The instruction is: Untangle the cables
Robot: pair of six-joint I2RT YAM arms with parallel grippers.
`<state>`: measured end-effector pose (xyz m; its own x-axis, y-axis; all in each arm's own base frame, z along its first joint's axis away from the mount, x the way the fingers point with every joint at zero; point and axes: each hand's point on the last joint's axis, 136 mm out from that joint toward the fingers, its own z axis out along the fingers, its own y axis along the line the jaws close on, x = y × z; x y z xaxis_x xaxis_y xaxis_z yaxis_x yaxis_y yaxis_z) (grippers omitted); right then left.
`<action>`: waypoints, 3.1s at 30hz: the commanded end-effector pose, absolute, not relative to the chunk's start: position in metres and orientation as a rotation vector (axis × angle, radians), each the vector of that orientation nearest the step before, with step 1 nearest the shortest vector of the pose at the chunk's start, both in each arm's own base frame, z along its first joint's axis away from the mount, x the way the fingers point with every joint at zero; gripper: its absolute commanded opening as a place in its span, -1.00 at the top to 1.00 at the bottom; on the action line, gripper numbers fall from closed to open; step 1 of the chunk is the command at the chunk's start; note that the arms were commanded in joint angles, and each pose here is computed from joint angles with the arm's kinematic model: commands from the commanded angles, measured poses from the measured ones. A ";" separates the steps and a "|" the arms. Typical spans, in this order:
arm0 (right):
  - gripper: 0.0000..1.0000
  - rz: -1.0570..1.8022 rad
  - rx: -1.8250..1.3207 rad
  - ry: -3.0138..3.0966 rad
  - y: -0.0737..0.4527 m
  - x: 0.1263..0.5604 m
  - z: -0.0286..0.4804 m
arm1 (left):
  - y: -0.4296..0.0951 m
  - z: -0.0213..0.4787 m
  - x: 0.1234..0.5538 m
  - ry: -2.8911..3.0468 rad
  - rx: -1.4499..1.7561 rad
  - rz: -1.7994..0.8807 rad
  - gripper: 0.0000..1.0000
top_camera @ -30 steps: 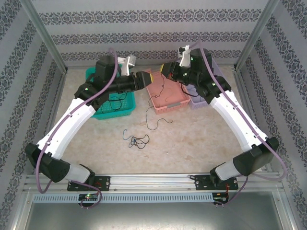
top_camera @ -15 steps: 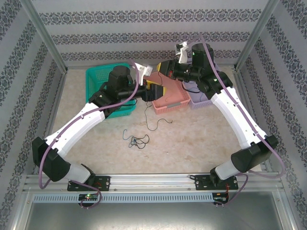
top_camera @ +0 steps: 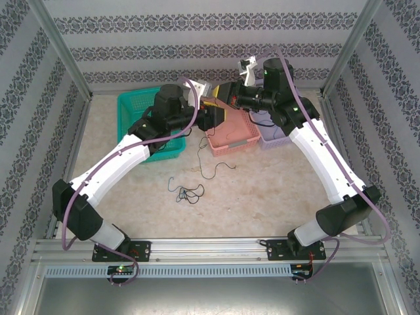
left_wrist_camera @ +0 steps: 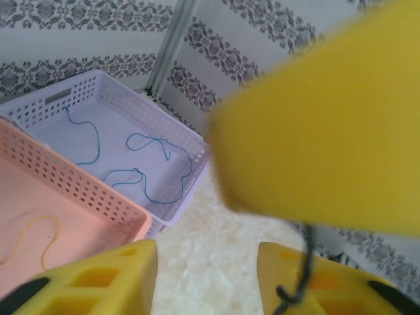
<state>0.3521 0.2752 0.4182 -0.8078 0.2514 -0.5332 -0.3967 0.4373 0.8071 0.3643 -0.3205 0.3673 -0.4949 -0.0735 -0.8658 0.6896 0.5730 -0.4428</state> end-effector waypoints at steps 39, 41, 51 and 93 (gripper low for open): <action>-0.01 0.939 0.152 2.148 0.180 0.349 0.316 | -0.059 0.745 0.423 0.793 -0.267 -1.403 1.00; 0.00 0.946 0.130 2.157 0.187 0.347 0.314 | -0.034 0.748 0.427 0.734 -0.314 -1.384 1.00; 0.01 0.969 0.106 2.195 0.203 0.342 0.300 | 0.031 0.696 0.490 0.842 -0.482 -1.246 1.00; -0.01 0.877 -0.067 2.439 0.241 0.337 0.230 | -0.160 0.216 0.431 2.594 -0.423 -0.424 -0.29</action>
